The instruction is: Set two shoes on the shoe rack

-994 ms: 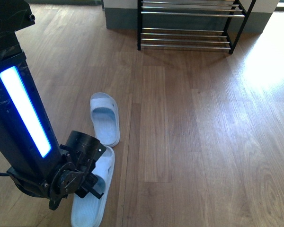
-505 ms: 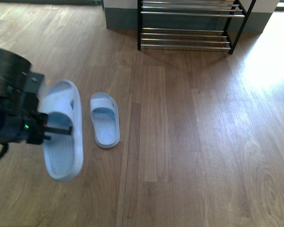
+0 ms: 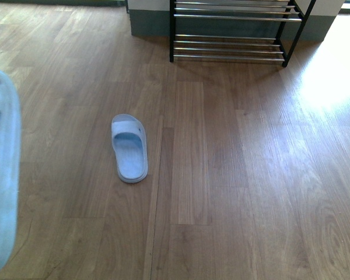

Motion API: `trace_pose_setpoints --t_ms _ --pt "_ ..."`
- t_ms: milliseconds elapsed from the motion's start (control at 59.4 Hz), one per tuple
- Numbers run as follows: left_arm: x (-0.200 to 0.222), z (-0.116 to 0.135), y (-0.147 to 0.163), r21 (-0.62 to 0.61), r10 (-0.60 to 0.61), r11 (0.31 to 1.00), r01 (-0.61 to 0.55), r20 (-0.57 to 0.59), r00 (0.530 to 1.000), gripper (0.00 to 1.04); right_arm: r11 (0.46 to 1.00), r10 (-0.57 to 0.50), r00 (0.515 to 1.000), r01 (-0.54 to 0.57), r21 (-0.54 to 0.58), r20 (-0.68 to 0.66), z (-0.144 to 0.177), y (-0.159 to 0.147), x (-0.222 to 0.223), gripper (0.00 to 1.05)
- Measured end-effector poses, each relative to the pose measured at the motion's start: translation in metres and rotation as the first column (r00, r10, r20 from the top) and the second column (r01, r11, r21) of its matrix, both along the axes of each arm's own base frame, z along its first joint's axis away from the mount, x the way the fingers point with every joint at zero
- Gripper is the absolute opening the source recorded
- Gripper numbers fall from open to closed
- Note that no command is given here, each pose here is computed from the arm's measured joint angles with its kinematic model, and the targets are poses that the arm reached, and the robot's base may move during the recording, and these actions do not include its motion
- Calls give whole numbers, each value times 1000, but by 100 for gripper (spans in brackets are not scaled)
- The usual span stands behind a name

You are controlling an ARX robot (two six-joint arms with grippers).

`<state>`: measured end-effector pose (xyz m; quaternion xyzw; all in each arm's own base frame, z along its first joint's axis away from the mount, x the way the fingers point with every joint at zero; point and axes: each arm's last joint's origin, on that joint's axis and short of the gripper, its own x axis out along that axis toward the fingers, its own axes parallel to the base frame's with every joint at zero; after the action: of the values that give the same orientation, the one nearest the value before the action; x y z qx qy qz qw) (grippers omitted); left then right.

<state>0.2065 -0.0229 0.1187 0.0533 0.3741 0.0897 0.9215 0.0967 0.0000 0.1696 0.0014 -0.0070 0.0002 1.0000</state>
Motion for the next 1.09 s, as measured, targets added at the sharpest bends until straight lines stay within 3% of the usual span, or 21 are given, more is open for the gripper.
trace_pose_setpoints --t_ms 286,1095 --pt "-48 38 11 58 95 993 -108 190 977 1 1000 0 1000 0 0 0 0 0 0 96" --pt "-49 37 11 59 92 993 -104 185 978 1 1000 0 1000 0 0 0 0 0 0 96"
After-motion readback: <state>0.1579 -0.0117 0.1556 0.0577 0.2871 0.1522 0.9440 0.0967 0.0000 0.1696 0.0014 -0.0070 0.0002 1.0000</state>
